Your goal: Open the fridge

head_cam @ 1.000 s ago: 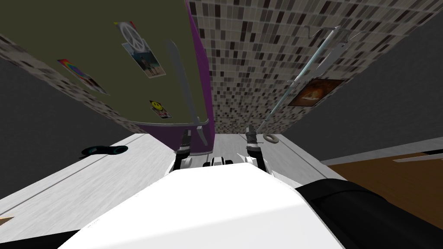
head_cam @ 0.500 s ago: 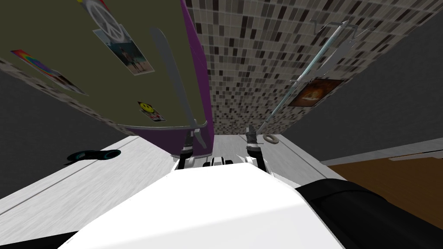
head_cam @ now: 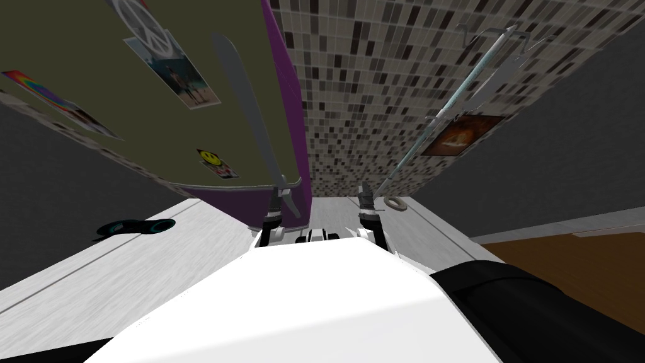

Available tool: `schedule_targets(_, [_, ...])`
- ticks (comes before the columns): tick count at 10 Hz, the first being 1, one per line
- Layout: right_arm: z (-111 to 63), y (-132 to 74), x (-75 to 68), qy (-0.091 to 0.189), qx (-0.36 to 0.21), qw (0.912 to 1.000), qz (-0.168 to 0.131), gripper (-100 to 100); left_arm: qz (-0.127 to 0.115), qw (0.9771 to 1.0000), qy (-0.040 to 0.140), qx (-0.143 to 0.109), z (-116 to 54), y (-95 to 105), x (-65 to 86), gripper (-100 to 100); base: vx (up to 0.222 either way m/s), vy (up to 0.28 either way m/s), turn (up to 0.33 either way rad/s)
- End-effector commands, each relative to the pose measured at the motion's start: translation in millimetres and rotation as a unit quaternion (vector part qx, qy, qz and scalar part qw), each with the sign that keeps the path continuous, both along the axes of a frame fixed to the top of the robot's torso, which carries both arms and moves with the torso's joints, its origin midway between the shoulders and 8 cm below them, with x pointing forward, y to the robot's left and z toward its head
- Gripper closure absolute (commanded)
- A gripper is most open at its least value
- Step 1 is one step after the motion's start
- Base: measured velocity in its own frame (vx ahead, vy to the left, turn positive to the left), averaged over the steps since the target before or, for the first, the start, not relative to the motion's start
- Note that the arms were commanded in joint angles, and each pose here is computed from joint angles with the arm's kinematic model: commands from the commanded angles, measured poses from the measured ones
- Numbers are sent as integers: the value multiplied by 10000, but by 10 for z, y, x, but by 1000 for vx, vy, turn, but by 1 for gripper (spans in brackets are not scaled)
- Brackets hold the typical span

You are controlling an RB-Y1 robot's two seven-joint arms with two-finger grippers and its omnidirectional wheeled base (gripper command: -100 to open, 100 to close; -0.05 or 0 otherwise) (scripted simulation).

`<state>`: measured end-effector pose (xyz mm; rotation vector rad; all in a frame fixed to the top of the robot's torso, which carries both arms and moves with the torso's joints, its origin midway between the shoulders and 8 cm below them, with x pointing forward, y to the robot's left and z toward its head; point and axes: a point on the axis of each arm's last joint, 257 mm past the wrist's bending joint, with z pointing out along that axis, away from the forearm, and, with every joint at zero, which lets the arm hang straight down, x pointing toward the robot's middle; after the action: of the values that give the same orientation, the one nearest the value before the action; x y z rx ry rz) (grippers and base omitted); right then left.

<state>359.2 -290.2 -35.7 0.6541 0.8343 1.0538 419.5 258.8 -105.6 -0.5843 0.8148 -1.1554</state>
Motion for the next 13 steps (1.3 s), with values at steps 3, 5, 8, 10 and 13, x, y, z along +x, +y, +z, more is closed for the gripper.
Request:
schedule_targets(3, [0, 0, 0, -1, 0, 10000, 0, 0, 0, 10000, 12, -3, -92, -1, -38, 100, -12, 0, -10])
schedule_targets(5, [0, 0, 0, -1, 0, 10000, 0, 0, 1, 10000, 22, -5, -109, 4, -52, 100, -22, 4, -2])
schedule_targets(8, [0, 0, 0, 0, 0, 10000, 0, 0, 22, 9994, 222, 253, -84, 109, 27, -100, -1, -32, 15])
schedule_targets(10, [0, 0, 0, 0, 0, 10000, 0, 0, 59, 9989, 336, 334, -58, 161, 76, -100, 4, -34, 22])
schedule_targets(13, [0, 0, 0, -1, 1, 10000, 0, 0, 132, 9977, 496, 436, 9, 239, 147, -100, -4, -40, 12])
